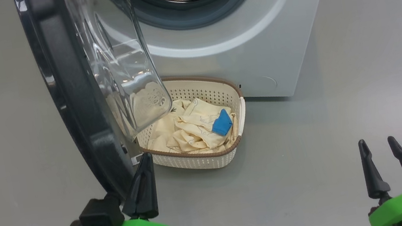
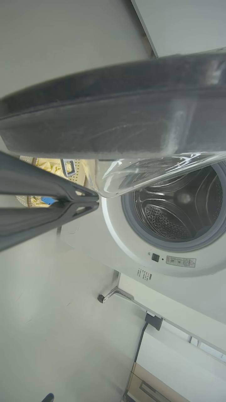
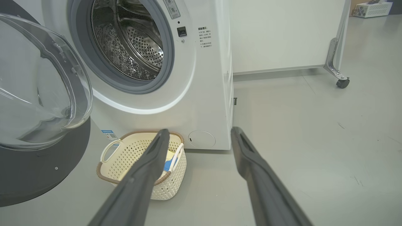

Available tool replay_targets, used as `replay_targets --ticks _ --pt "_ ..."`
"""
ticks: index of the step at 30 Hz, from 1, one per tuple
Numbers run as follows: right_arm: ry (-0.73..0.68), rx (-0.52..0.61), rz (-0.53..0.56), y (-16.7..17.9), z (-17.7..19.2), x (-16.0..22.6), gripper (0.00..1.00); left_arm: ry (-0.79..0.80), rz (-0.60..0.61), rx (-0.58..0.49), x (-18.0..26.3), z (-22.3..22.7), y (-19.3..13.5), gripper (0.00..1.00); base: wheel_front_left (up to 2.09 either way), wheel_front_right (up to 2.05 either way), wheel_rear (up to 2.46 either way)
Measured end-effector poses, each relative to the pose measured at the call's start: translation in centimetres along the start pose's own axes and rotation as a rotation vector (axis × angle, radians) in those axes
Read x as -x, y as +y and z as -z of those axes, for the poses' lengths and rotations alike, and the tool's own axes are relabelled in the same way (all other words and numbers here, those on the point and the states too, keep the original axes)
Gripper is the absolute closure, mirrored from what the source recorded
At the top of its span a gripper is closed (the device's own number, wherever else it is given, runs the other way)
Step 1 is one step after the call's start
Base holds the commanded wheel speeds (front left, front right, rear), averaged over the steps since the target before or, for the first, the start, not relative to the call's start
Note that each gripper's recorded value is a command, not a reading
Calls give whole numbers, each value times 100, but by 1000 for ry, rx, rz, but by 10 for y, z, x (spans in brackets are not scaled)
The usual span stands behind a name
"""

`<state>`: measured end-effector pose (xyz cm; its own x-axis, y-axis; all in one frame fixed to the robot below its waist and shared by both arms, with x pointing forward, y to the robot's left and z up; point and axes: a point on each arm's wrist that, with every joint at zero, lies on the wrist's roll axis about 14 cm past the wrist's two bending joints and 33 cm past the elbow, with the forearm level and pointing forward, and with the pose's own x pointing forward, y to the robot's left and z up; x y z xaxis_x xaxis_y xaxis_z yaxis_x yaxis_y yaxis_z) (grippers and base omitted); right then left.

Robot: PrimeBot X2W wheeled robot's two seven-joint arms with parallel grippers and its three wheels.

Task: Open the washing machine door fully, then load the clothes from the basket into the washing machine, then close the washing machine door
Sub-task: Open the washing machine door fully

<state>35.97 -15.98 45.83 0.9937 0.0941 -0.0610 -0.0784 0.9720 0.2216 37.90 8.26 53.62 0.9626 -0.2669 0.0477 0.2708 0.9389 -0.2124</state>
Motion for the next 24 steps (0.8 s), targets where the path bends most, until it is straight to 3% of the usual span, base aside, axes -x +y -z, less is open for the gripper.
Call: replay_targets --ticks 24 --pt "17 -4 -36 11 6 -11 0 17 -96 -24 1 9 29 100 0 0 0"
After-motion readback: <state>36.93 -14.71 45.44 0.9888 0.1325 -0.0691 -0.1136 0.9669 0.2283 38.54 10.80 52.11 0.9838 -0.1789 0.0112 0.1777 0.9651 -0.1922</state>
